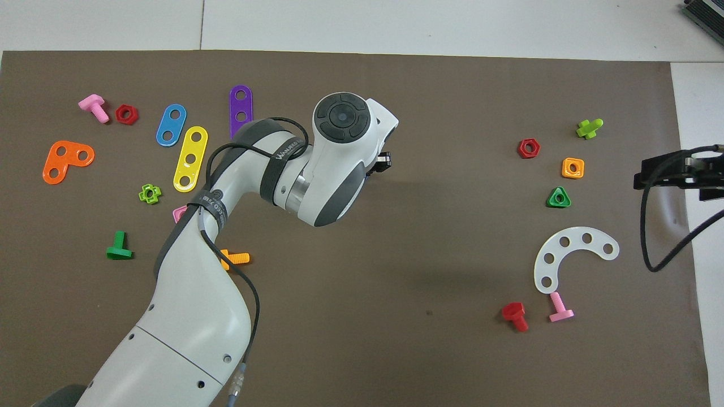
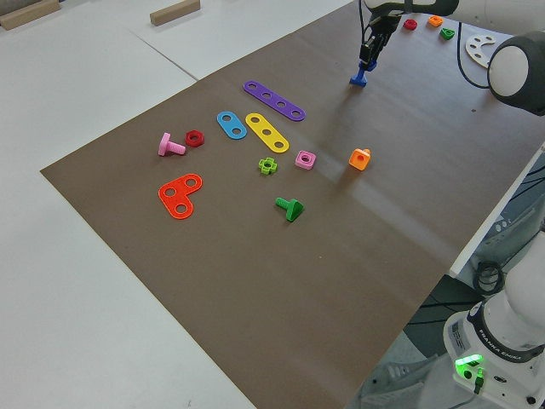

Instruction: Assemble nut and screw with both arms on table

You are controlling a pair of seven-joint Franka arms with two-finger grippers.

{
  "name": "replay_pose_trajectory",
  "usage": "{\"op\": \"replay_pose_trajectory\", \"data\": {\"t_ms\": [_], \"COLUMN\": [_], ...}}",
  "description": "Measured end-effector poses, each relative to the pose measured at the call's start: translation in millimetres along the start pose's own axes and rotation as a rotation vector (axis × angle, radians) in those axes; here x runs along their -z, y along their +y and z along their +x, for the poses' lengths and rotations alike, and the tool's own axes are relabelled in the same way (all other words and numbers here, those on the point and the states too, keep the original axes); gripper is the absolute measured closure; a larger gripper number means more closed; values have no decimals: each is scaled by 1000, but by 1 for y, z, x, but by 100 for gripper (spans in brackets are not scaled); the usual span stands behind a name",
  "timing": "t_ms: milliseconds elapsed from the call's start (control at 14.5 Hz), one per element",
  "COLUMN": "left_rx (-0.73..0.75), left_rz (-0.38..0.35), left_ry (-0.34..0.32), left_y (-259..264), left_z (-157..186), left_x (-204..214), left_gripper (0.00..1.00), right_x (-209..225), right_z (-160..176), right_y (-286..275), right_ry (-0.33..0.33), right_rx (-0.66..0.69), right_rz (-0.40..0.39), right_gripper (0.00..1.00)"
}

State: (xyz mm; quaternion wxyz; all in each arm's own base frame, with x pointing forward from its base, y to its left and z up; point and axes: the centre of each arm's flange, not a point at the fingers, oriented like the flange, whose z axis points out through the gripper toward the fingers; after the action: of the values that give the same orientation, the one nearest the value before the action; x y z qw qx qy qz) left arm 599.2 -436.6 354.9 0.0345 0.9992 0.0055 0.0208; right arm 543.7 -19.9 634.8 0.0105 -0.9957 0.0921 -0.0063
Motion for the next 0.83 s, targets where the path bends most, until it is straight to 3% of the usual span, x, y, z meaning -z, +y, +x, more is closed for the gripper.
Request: {"op": "replay_pose_trajectory", "data": {"t_ms": [825], "left_rx": [20], "left_rz": [13], "left_ry": [-17], "left_y": [0], "left_z": [0], "left_x": [4], "left_gripper": [54], "right_x": [0], "right_z": [-6], "right_y": [0], "right_ry": [-19], "right_rx": [2], "right_rz": [-7], "right_gripper": [0]}}
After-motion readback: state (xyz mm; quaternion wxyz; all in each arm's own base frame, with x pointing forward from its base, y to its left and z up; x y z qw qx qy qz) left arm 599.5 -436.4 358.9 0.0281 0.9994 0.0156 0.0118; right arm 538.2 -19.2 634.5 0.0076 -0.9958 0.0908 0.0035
